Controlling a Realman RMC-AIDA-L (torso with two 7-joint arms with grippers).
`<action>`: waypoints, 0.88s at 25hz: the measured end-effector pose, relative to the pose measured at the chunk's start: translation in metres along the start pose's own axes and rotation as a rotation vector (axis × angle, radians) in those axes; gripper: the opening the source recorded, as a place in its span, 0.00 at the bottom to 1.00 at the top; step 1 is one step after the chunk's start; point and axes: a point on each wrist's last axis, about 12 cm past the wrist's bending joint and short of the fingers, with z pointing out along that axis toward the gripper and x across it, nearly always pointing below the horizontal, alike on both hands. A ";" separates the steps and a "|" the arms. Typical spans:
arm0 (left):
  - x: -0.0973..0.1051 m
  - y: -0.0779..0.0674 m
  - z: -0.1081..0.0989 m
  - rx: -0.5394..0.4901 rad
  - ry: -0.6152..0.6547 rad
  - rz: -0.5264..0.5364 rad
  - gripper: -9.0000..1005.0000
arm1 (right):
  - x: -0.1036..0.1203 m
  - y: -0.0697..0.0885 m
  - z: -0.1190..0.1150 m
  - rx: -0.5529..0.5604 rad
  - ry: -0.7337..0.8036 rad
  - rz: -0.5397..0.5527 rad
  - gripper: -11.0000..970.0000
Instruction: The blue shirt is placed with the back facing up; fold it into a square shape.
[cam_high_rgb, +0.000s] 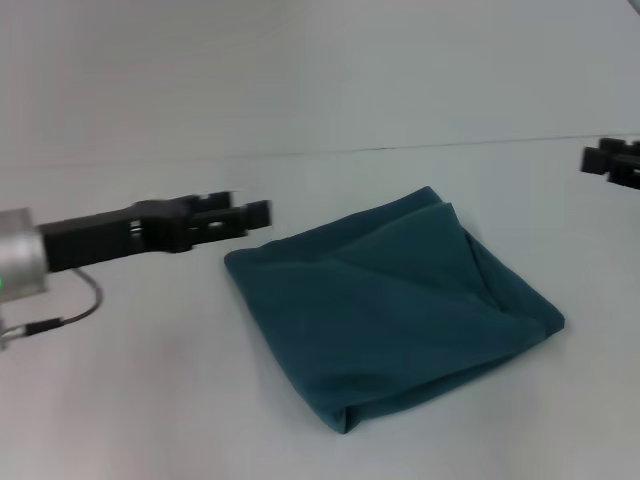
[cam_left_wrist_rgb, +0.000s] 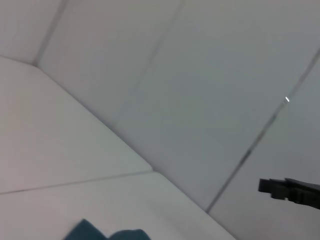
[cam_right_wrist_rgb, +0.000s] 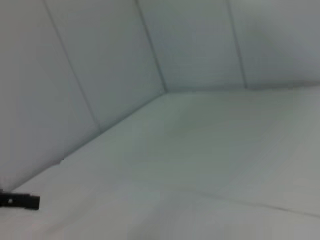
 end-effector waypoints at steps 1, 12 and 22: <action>0.000 0.000 0.000 0.000 0.000 0.000 0.94 | -0.010 0.003 0.005 -0.014 0.052 0.005 0.29; 0.025 -0.006 -0.051 0.022 0.109 0.064 0.94 | -0.064 0.032 0.072 0.082 0.588 -0.017 0.65; 0.039 -0.007 -0.053 0.038 0.193 0.112 0.94 | -0.062 0.055 0.132 0.186 0.710 -0.073 0.73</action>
